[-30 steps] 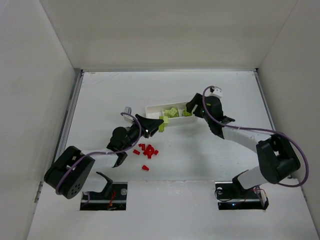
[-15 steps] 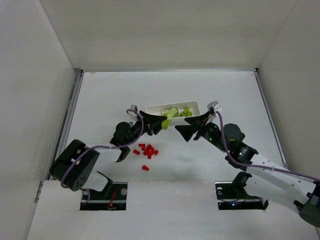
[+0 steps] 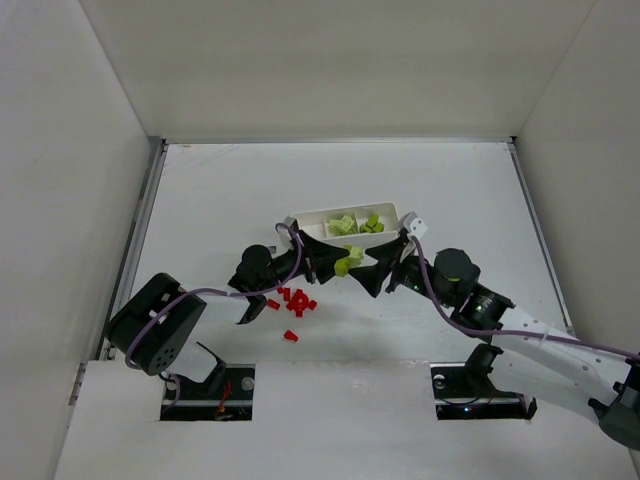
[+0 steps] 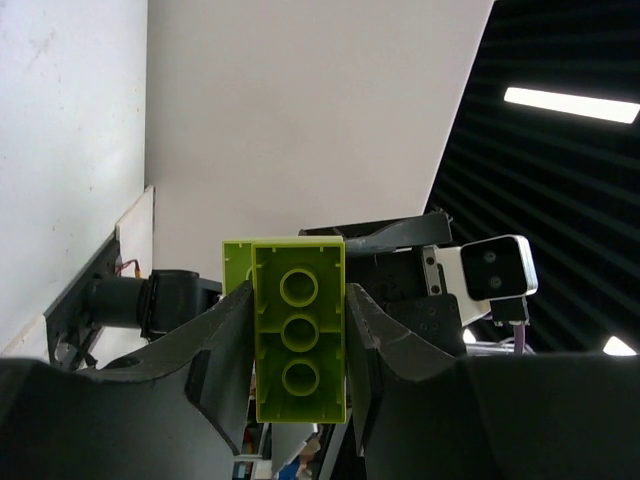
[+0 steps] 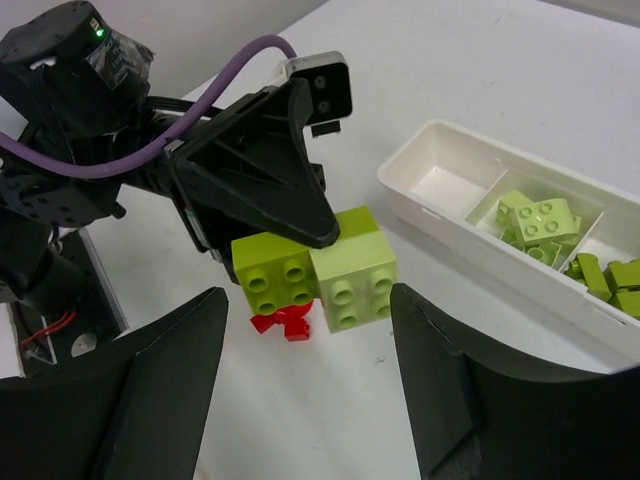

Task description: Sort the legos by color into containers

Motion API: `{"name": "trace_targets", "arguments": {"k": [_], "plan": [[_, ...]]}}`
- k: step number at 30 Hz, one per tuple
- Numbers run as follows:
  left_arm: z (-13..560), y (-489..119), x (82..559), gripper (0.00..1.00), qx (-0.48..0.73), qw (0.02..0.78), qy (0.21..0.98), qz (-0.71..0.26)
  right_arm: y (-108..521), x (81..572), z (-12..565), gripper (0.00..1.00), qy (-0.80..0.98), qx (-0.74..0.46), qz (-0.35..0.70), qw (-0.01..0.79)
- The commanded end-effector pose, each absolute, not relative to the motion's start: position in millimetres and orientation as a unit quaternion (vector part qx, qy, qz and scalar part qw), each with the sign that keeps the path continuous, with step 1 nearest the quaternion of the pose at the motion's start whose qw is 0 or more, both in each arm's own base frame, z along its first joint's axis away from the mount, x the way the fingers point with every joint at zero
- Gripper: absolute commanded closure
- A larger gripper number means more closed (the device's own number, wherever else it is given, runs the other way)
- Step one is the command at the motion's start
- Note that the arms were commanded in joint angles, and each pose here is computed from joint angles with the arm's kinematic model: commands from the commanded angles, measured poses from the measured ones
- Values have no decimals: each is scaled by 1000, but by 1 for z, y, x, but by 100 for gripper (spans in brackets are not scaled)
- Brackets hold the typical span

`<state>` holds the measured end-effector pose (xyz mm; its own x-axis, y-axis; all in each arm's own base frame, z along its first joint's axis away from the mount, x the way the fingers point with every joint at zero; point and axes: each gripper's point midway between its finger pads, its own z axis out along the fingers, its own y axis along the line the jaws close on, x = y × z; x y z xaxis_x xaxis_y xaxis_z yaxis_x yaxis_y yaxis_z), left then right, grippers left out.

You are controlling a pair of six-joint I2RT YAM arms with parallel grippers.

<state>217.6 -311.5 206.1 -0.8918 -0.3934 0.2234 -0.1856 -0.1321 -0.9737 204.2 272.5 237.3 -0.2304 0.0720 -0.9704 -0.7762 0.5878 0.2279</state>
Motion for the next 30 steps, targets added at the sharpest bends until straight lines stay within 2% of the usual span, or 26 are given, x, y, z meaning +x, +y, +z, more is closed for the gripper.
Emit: {"name": "trace_targets", "arguments": {"k": [1,6,14,19,25,30], "plan": [[261,-309,197,78,-133,95,594,-787,269,205,260,29,665,-259,378,589],[274,-307,190,78,-114,99,585,-797,270,210,252,39,678,-254,372,581],[286,-304,185,78,-100,105,576,-804,274,209,250,47,683,-252,380,571],[287,-304,182,78,-94,103,577,-805,278,213,247,56,688,-249,380,565],[280,-302,185,78,-97,105,584,-799,283,218,253,71,684,-237,390,569],[254,-285,211,79,-138,130,599,-778,262,227,263,74,684,-199,378,591]]}}
